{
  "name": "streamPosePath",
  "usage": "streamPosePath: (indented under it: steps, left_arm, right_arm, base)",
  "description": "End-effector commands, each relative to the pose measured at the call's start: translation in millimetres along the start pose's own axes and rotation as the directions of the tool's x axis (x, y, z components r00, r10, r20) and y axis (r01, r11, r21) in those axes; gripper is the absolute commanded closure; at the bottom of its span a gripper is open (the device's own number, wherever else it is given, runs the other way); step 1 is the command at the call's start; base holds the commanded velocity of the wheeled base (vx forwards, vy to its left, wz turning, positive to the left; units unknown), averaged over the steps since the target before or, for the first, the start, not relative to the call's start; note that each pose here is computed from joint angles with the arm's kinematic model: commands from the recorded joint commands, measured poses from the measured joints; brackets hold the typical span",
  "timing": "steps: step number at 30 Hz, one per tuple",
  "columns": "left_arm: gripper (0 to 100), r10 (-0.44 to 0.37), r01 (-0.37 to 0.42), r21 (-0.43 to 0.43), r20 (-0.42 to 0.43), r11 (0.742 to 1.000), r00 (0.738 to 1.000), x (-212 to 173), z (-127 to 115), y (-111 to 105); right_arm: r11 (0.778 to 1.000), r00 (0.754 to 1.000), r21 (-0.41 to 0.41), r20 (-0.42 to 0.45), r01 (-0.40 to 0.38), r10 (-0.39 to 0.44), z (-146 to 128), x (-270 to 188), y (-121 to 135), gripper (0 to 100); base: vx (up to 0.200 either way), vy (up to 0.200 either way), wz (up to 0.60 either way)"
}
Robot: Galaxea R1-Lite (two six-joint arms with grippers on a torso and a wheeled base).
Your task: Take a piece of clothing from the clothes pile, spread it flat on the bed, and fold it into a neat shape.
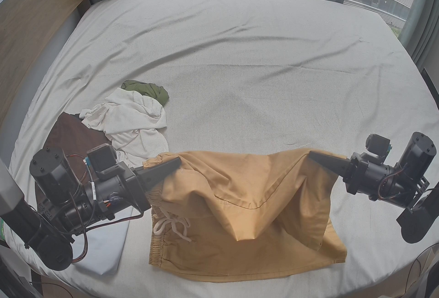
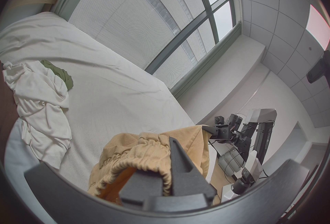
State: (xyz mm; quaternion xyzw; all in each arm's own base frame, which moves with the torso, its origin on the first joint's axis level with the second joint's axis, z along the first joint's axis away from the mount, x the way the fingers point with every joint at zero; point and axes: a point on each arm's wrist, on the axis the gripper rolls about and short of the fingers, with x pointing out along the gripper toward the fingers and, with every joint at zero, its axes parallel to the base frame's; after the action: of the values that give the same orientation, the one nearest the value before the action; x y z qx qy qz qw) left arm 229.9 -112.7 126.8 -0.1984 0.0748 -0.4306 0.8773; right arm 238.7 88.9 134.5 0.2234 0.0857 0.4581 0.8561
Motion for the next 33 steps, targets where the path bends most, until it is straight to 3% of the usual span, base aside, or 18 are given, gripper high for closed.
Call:
streamPosePath:
  steps: [1, 15, 33]
  left_arm:
    - [100, 0.017, -0.017, -0.003, 0.000, 1.000, 1.000, -2.2, -0.2, 3.8]
    - [100, 0.034, -0.035, -0.008, -0.005, 0.999, 0.999, -10.0, 2.2, 14.1]
    - [100, 0.057, -0.057, -0.007, 0.008, 0.998, 0.998, -13.8, 6.1, 21.2]
  right_arm:
    - [1.000, 1.000, -0.008, 0.019, 0.016, -0.016, 4.9, -2.8, -3.7, 100]
    - [0.998, 0.997, -0.027, 0.054, 0.050, -0.048, 19.1, -15.4, -19.0, 100]
    - [0.998, 0.992, 0.011, 0.108, 0.060, -0.061, 40.2, -32.5, -25.1, 100]
  base:
    - [0.000, 0.000, 0.00]
    - [0.000, 0.000, 0.00]
    - [0.000, 0.000, 0.00]
